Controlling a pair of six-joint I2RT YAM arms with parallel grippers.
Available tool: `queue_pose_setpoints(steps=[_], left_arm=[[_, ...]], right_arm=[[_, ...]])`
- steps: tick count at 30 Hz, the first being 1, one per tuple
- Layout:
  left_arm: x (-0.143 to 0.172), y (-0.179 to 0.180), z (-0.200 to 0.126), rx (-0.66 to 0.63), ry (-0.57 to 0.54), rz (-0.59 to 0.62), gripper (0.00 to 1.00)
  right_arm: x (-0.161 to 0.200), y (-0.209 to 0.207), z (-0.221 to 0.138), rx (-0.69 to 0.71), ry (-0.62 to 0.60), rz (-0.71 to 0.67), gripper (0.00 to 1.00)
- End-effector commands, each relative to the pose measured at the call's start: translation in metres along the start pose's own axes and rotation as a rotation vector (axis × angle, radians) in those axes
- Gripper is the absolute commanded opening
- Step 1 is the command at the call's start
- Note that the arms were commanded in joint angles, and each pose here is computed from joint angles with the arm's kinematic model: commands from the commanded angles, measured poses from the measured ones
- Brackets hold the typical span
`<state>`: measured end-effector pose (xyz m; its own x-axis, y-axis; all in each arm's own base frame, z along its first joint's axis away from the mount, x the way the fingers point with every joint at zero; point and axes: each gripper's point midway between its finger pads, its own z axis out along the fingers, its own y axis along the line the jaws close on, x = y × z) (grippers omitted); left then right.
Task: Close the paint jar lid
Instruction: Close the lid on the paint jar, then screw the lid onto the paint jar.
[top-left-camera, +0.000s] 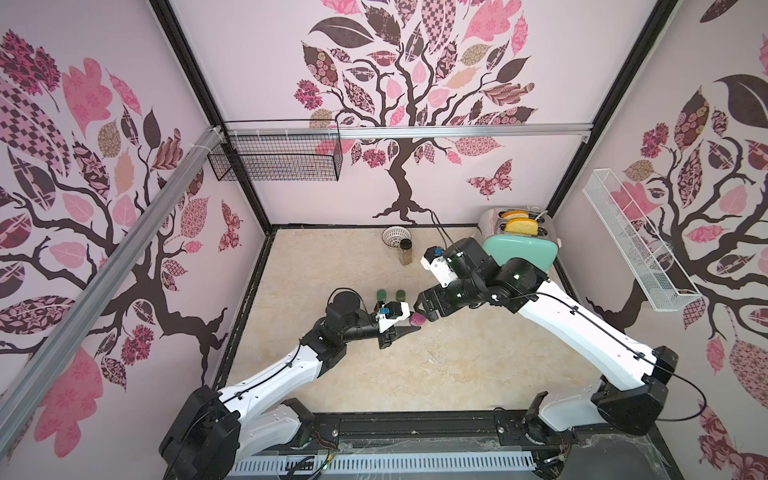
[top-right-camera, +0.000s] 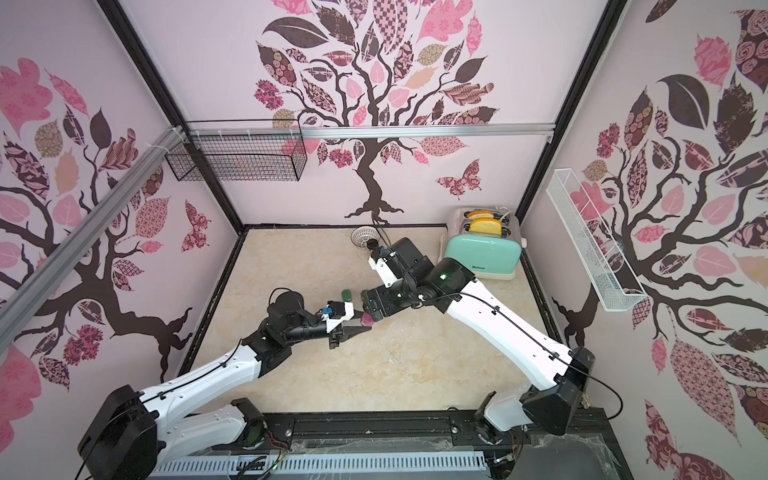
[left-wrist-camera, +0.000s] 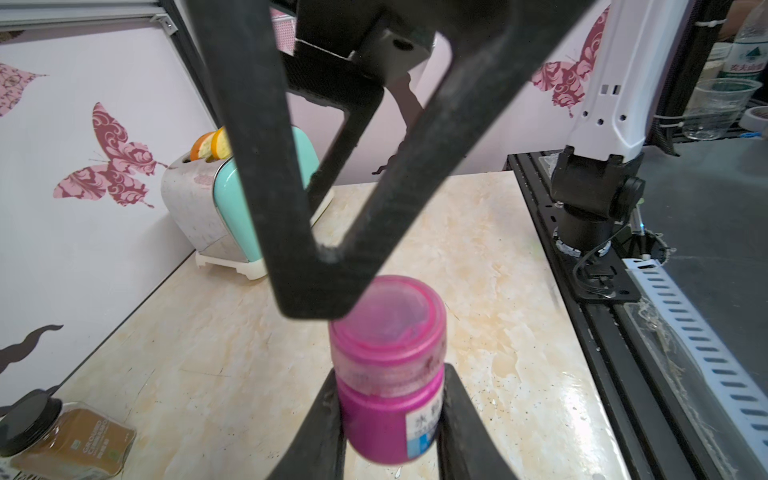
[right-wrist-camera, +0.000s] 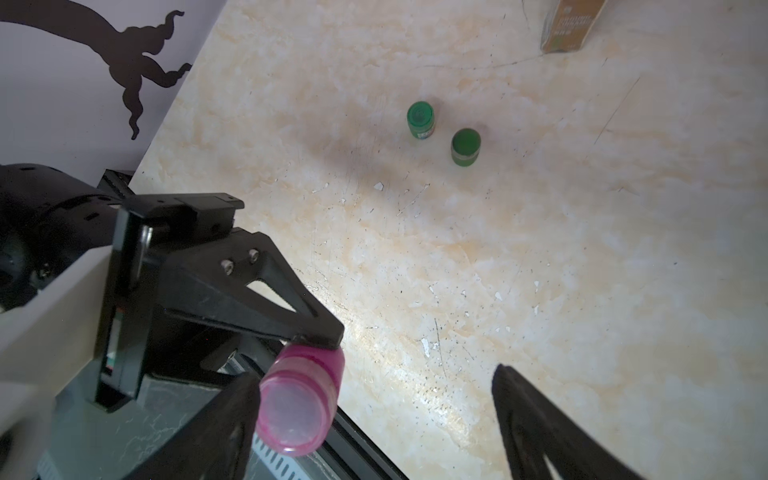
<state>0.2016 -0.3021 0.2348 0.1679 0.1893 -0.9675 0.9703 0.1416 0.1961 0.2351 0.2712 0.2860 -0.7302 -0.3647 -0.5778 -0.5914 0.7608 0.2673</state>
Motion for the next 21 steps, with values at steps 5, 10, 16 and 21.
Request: queue_pose_setpoints(steps=[5,10,16,21], left_arm=[[-0.004,-0.014,0.005,0.140,-0.014,-0.059,0.20],[-0.001,-0.010,0.002,0.149,-0.017,-0.081,0.20],[0.001,-0.012,0.002,0.178,-0.015,-0.089,0.20],[0.003,-0.012,0.002,0.177,-0.006,-0.082,0.21]], right_arm=[[0.000,0.005,-0.019,-0.043,-0.076,-0.312,0.91],[0.009,0.021,-0.029,-0.131,-0.127,-0.555,0.79],[0.027,0.042,-0.031,-0.244,-0.130,-0.819,0.75],[0.044,0.050,-0.016,-0.288,-0.058,-0.954,0.72]])
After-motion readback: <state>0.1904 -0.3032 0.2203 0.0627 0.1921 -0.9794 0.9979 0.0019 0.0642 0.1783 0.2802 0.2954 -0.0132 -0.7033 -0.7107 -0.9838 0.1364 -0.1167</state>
